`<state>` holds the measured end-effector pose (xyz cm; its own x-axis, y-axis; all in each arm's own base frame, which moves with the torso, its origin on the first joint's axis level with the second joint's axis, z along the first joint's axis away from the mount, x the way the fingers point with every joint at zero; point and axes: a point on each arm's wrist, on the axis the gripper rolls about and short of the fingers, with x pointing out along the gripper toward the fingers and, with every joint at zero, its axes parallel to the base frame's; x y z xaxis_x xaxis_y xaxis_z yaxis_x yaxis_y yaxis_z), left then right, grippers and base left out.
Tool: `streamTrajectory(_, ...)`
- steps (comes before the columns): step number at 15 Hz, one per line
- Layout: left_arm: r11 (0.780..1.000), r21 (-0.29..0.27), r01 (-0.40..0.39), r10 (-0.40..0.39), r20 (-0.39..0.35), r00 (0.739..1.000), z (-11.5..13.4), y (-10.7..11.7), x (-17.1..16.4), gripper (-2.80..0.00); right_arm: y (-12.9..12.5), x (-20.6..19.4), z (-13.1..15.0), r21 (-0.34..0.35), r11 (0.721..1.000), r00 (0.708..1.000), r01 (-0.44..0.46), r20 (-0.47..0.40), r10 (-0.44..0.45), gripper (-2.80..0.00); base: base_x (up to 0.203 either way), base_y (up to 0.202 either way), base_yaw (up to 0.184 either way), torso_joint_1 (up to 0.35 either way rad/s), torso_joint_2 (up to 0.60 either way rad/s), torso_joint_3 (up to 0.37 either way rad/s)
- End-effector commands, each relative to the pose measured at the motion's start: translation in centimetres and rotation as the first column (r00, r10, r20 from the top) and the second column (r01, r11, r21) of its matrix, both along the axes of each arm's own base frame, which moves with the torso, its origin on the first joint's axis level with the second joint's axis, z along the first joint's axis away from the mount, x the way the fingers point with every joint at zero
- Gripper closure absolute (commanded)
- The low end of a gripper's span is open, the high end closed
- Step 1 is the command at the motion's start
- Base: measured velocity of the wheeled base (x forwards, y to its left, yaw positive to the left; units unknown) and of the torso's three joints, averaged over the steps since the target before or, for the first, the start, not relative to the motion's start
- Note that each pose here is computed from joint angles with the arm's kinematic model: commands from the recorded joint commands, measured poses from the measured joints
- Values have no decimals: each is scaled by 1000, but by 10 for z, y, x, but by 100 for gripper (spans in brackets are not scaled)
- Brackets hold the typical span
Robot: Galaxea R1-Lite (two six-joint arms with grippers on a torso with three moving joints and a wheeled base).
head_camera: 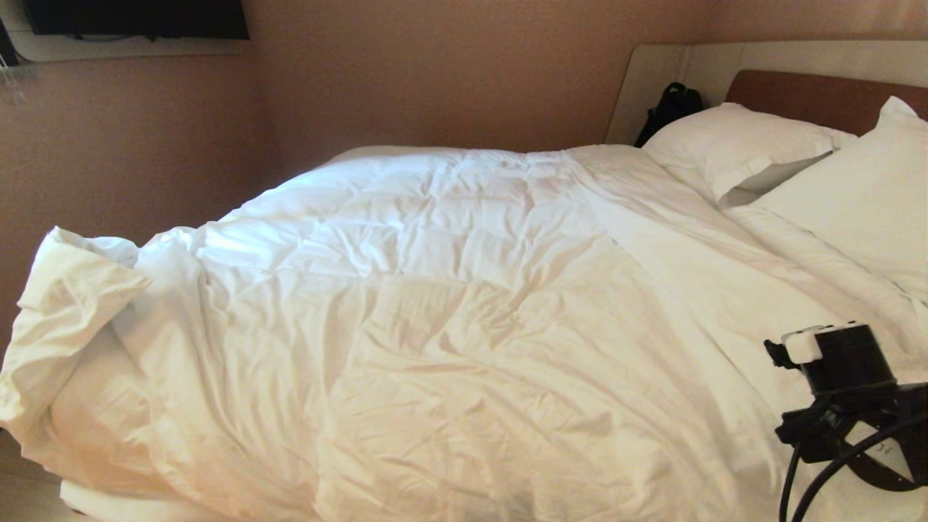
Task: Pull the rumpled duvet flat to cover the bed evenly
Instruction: Flatten the corners of the folded blanket
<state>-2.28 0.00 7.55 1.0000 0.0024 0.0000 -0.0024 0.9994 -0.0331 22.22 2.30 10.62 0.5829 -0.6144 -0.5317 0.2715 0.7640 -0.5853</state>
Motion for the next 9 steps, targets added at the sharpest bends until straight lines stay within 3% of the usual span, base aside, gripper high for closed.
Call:
streamTrajectory(1, 1000, -1, 0, 0, 0, 1000, 0, 0, 0, 0, 5, 7, -8, -38, 999, 1000, 12, 8, -12, -280, 0, 0, 0, 0, 0, 0)
streamTrajectory(9, 1000, -1, -1, 1, 0, 1000, 0, 0, 0, 0, 11, 21, -28, -76, 997, 1000, 25, -10, -25, -280, 0, 0, 0, 0, 0, 0)
